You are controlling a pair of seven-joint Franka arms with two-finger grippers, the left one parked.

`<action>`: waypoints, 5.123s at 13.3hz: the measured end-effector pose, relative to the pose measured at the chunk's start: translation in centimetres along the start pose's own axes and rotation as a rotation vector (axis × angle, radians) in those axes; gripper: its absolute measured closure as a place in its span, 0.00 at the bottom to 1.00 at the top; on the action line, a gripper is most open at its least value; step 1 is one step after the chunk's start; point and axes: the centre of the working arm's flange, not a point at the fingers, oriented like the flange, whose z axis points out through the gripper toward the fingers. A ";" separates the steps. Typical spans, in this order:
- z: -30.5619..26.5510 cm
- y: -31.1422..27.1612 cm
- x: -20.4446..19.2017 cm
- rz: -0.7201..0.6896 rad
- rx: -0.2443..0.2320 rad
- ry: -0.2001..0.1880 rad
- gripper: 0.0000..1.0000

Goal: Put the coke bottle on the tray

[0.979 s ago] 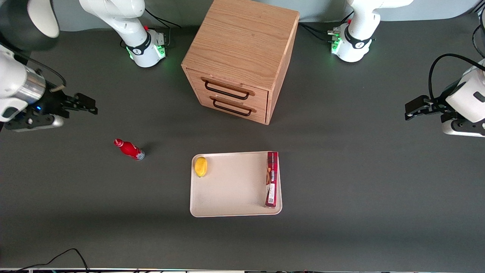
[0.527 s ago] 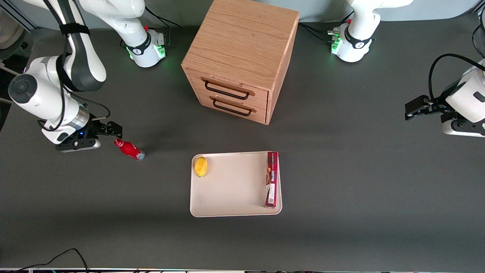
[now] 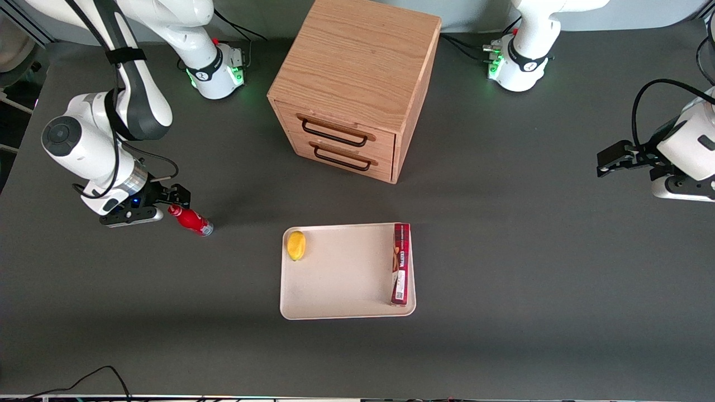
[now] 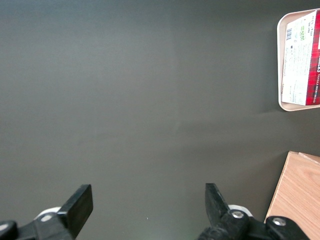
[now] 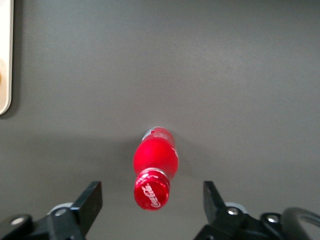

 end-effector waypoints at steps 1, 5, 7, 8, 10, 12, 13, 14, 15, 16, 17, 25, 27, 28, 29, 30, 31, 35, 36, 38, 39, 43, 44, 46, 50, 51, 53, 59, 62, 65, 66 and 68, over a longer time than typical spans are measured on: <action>0.4 -0.1 -0.2 -0.001 0.000 0.008 0.12; 1.2 -0.2 -0.7 -0.001 0.001 0.008 0.48; 1.2 -0.2 -0.7 0.000 0.001 0.009 0.67; 1.2 -0.2 -0.7 0.000 0.001 0.009 0.69; 1.2 -0.2 -0.7 0.000 0.001 0.009 0.69; 1.1 -0.2 -0.7 0.001 0.000 0.009 0.69; 1.0 -0.1 -0.7 0.002 0.000 0.006 0.69; 0.4 -0.1 -0.7 0.004 -0.002 -0.006 0.69; -0.9 0.0 -0.4 0.008 -0.004 -0.029 0.69; -3.1 0.1 0.1 0.010 -0.007 -0.060 0.69; -5.9 0.2 0.6 0.015 -0.010 -0.083 0.69; -29.9 -0.8 2.4 0.085 -0.015 -0.168 0.69; -30.1 -2.8 5.1 0.102 -0.003 -0.204 0.69; -29.3 -4.2 6.9 0.118 -0.005 -0.212 0.69; -28.0 -6.0 8.6 0.137 -0.006 -0.220 0.69; -26.4 -8.2 10.2 0.161 -0.007 -0.227 0.69; -24.8 -10.8 11.6 0.185 -0.008 -0.229 0.69; -17.9 -21.1 16.0 0.253 -0.006 -0.141 0.69; -16.1 -23.1 16.8 0.262 -0.013 -0.109 0.69; -12.3 -26.6 18.3 0.297 -0.002 -0.032 0.69; -10.4 -27.9 19.1 0.309 0.013 0.002 0.69; -5.1 -28.6 21.4 0.341 0.050 0.084 0.69; -4.1 -28.4 21.8 0.347 0.050 0.091 0.69; -1.9 -28.7 22.0 0.347 0.047 0.086 0.69; 1.2 -29.4 22.0 0.348 0.043 0.073 0.69; 1.4 -29.4 22.0 0.347 0.041 0.071 0.69; 1.5 -29.5 22.0 0.346 0.038 0.072 0.63; 0.3 -29.2 22.0 0.338 0.008 0.074 0.00; -3.2 -28.4 20.9 0.346 -0.031 0.013 0.00; -7.8 -25.2 18.7 0.295 -0.052 -0.024 0.00; -9.4 -23.6 17.6 0.264 -0.050 -0.036 0.00; -13.1 -19.5 14.5 0.217 -0.051 -0.059 0.00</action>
